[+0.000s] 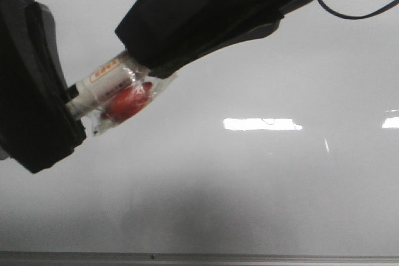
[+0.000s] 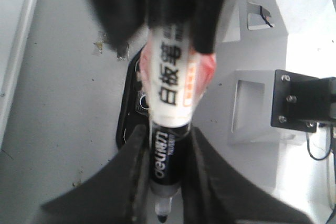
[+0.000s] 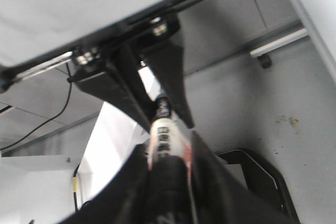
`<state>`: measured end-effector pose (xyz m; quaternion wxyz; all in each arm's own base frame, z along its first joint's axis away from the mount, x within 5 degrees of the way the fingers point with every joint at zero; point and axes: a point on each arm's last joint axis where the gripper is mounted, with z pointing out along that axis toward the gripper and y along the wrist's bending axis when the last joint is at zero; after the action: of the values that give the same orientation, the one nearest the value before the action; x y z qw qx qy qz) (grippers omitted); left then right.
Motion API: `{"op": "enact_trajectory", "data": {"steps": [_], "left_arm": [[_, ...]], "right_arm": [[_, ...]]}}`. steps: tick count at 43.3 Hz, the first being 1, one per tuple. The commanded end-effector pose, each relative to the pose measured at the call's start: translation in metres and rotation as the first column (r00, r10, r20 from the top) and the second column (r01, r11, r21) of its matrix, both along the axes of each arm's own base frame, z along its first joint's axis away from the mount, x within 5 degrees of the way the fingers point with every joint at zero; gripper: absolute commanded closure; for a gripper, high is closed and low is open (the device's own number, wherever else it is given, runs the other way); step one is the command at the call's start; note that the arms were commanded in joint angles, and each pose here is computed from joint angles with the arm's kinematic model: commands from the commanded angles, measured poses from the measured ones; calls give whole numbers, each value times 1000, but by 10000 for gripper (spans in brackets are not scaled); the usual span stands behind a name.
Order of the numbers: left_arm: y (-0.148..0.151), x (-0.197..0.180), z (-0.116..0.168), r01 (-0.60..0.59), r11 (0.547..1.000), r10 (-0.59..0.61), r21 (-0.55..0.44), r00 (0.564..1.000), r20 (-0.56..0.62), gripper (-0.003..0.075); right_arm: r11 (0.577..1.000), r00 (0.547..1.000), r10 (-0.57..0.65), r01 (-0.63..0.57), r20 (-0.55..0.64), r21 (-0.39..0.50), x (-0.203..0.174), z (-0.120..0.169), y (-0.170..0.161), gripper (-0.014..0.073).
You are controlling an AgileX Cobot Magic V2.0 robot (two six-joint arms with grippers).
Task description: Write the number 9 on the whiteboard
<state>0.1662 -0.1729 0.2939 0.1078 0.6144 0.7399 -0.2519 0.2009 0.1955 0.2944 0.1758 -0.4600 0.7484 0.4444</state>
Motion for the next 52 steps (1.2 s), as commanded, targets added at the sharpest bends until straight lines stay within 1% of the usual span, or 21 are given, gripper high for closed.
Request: {"op": "enact_trajectory", "data": {"steps": [1,2,3,5,8,10,13,14,16,18,21,24,25,29,32,33,36,44,46,52], "left_arm": [[-5,-4,24,-30,992,37,-127,998,52,696],[-5,-5,25,-32,991,40,-133,998,57,670],[-4,-6,27,-32,990,41,-137,997,63,624],[-3,-7,29,-35,988,46,-148,996,75,515],[-1,-10,34,-38,986,53,-160,995,87,307],[0,-11,36,-38,985,55,-167,994,96,207],[2,-14,39,-41,984,61,-175,992,109,106],[4,-14,41,-46,983,66,-178,992,112,97],[6,-16,44,-60,982,82,-179,990,117,108],[10,-19,47,-78,981,101,-176,987,125,139],[16,-22,49,-104,982,128,-160,981,148,225],[21,-28,50,-104,981,131,-162,976,171,355],[22,-30,50,-106,980,136,-168,975,178,414],[28,-37,47,-117,976,153,-186,970,191,615],[31,-42,43,-127,971,166,-202,968,189,740],[32,-43,43,-131,969,172,-209,966,193,736],[33,-46,40,-141,965,184,-223,965,186,739],[33,-46,38,-144,964,186,-222,965,182,739],[33,-45,38,-144,964,187,-223,965,183,739],[33,-45,38,-144,964,187,-223,965,183,739]], "right_arm": [[996,1000,27,-28,9,88,-6,21,2,597],[996,1000,27,-28,9,88,-6,21,2,630],[996,1000,27,-28,9,88,-6,21,2,671],[996,1000,26,-27,10,87,-5,21,2,657],[996,1000,15,-17,14,84,-3,21,0,657],[997,1000,14,-15,19,73,-2,20,-3,657],[999,1000,3,-4,14,54,0,19,-11,657],[999,1000,-3,3,12,47,1,19,-13,657],[999,1000,-30,30,6,41,4,18,-21,657],[997,998,-63,63,7,40,7,18,-29,657],[989,990,-142,142,15,37,14,16,-42,657],[968,968,-247,246,34,41,25,14,-55,657],[957,957,-287,285,39,47,30,14,-59,657],[903,901,-428,421,74,87,45,16,-68,657],[859,851,-510,498,121,118,54,18,-71,657],[849,841,-526,513,125,125,56,18,-71,657],[801,789,-597,581,142,143,66,17,-73,657],[703,680,-710,699,181,132,87,7,-80,657],[685,660,-727,718,190,127,90,4,-81,657],[651,624,-755,750,203,117,97,-1,-84,657]]}}
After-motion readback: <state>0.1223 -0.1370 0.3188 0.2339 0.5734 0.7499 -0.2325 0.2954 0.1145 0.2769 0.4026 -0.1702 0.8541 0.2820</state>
